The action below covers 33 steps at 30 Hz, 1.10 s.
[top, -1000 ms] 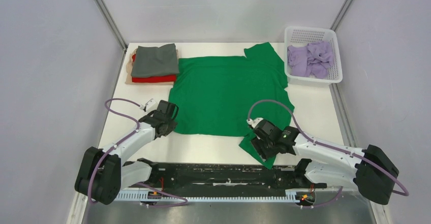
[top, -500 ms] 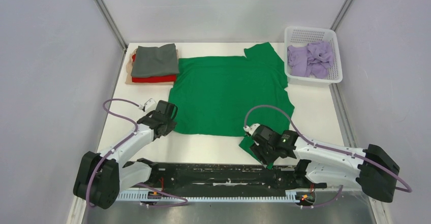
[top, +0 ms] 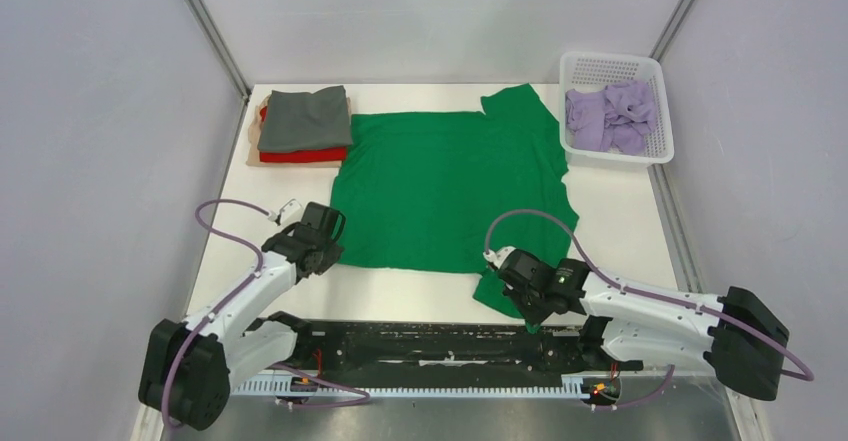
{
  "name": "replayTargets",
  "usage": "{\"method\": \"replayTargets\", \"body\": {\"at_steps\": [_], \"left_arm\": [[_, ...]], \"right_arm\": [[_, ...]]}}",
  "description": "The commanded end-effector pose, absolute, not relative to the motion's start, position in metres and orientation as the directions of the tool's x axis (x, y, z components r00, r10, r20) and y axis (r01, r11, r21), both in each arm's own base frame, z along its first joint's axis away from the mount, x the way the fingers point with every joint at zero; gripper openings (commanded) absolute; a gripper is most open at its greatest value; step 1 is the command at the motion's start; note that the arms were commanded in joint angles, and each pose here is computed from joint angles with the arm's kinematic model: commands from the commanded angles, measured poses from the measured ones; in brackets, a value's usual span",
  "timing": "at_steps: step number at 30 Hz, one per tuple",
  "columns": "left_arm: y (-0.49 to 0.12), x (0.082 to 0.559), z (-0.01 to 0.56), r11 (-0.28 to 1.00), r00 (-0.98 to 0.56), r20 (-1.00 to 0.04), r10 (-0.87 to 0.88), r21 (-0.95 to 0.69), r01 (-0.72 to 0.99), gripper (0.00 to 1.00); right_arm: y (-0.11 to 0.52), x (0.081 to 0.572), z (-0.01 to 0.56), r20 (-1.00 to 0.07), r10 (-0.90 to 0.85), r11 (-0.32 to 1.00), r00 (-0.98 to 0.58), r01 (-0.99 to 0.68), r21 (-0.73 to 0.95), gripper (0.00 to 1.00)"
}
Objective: Fold and stack the t-shirts
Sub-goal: Grab the side of the flattened tshirt closest away from the robot with both arms, then fold the flattened tshirt in 1/3 of the way
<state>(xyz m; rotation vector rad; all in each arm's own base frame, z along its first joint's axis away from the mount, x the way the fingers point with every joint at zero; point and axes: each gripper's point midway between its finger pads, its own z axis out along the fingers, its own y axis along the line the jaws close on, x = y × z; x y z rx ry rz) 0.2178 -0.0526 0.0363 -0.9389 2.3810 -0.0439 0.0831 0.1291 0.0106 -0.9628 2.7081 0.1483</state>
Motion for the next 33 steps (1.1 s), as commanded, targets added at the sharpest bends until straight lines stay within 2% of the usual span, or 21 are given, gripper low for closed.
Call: {"method": "replayTargets", "body": {"at_steps": [1, 6, 9, 12, 16, 22, 25, 33], "left_arm": [[-0.046, 0.187, 0.034, 0.748, -0.623, -0.449, -0.641, -0.181, -0.639, 0.02], [-0.046, 0.167, 0.034, 0.743, -0.635, -0.413, -0.652, -0.186, -0.642, 0.02], [-0.046, 0.166, 0.041, 0.747, -0.631, -0.421, -0.652, -0.213, -0.63, 0.02], [-0.051, 0.172, 0.047, 0.753, -0.629, -0.428, -0.649, -0.246, -0.61, 0.02], [-0.066, 0.186, 0.056, 0.755, -0.636, -0.409, -0.655, -0.313, -0.576, 0.02], [-0.072, 0.211, 0.072, 0.748, -0.602, -0.445, -0.663, -0.352, -0.562, 0.02], [-0.071, 0.223, 0.079, 0.748, -0.585, -0.47, -0.661, -0.353, -0.562, 0.02], [-0.065, 0.26, 0.093, 0.759, -0.548, -0.541, -0.637, -0.315, -0.57, 0.02]], "right_arm": [[0.11, 0.063, 0.012, -0.209, -0.609, 0.782, -0.765, -0.623, 0.007, 0.01], [0.113, 0.042, 0.015, -0.19, -0.627, 0.758, -0.756, -0.648, 0.075, 0.0], [0.12, 0.045, 0.016, -0.224, -0.628, 0.751, -0.745, -0.656, 0.078, 0.0], [0.128, 0.066, 0.026, -0.301, -0.617, 0.758, -0.727, -0.652, 0.022, 0.0], [0.128, 0.088, 0.037, -0.321, -0.64, 0.753, -0.698, -0.652, -0.084, 0.0], [0.15, 0.139, 0.07, -0.478, -0.59, 0.787, -0.65, -0.596, -0.16, 0.0], [0.152, 0.175, 0.087, -0.573, -0.519, 0.839, -0.633, -0.505, -0.202, 0.0], [0.151, 0.244, 0.126, -0.735, -0.371, 0.921, -0.568, -0.329, -0.211, 0.0]]}}
